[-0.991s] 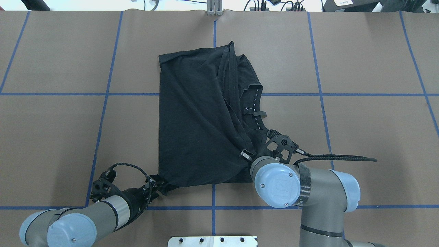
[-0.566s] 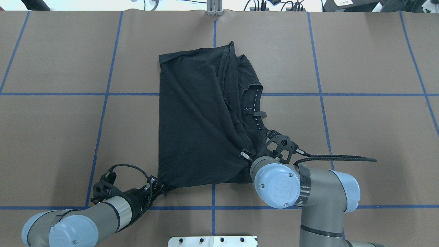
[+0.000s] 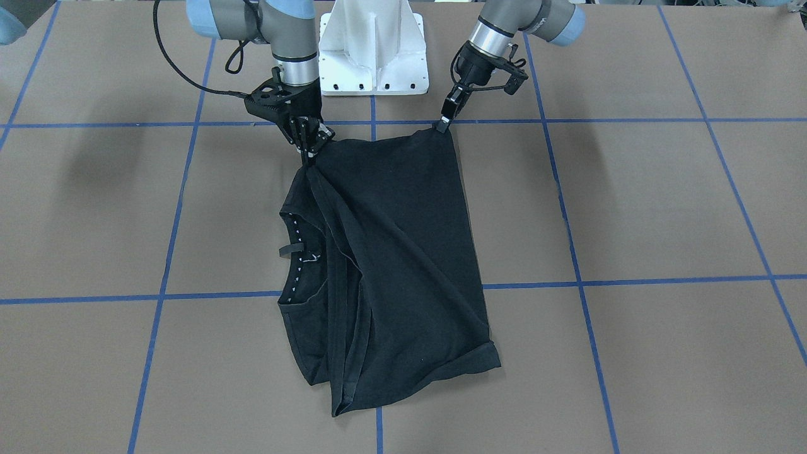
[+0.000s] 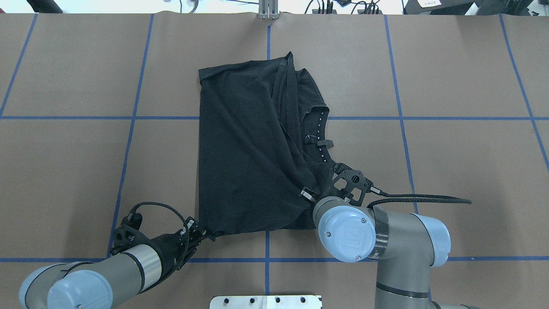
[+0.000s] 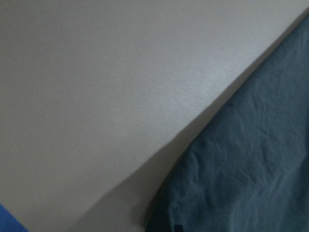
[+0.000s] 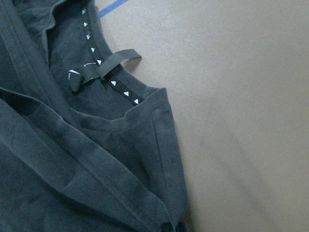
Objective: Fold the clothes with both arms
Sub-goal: 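Grasp the shirt's near edge with both grippers and lift it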
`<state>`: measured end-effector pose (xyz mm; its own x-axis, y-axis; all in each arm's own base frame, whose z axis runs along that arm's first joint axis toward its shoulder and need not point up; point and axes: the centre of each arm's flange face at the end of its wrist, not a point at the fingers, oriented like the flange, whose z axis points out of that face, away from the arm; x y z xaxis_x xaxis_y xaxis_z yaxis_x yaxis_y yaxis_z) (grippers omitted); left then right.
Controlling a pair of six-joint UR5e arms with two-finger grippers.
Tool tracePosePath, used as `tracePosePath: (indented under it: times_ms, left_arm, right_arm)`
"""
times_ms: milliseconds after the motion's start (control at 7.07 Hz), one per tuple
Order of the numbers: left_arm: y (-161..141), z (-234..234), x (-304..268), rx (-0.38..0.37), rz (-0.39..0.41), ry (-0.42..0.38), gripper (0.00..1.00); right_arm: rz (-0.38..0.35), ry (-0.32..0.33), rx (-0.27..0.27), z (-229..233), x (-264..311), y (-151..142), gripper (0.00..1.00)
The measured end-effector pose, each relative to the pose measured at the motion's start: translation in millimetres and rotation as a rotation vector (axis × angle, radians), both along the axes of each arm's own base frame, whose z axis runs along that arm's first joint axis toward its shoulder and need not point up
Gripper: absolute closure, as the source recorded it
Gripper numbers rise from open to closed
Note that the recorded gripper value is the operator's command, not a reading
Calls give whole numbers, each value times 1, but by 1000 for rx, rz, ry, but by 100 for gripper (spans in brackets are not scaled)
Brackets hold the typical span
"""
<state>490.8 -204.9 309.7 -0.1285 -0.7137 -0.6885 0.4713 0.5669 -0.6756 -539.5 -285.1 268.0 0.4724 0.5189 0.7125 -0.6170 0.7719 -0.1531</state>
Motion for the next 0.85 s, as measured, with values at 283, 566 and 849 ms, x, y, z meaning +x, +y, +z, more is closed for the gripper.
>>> tracePosePath:
  times_ms: [283, 566, 849]
  left_arm:
    - [25, -24, -38, -1, 49, 60, 100]
    - [40, -48, -62, -24, 73, 97, 100]
    - [44, -70, -81, -36, 81, 102, 100]
  right_arm:
    - [-22, -49, 3, -13, 21, 17, 100]
    - [-94, -144, -35, -38, 59, 43, 100]
    - [-170, -227, -108, -57, 93, 62, 100]
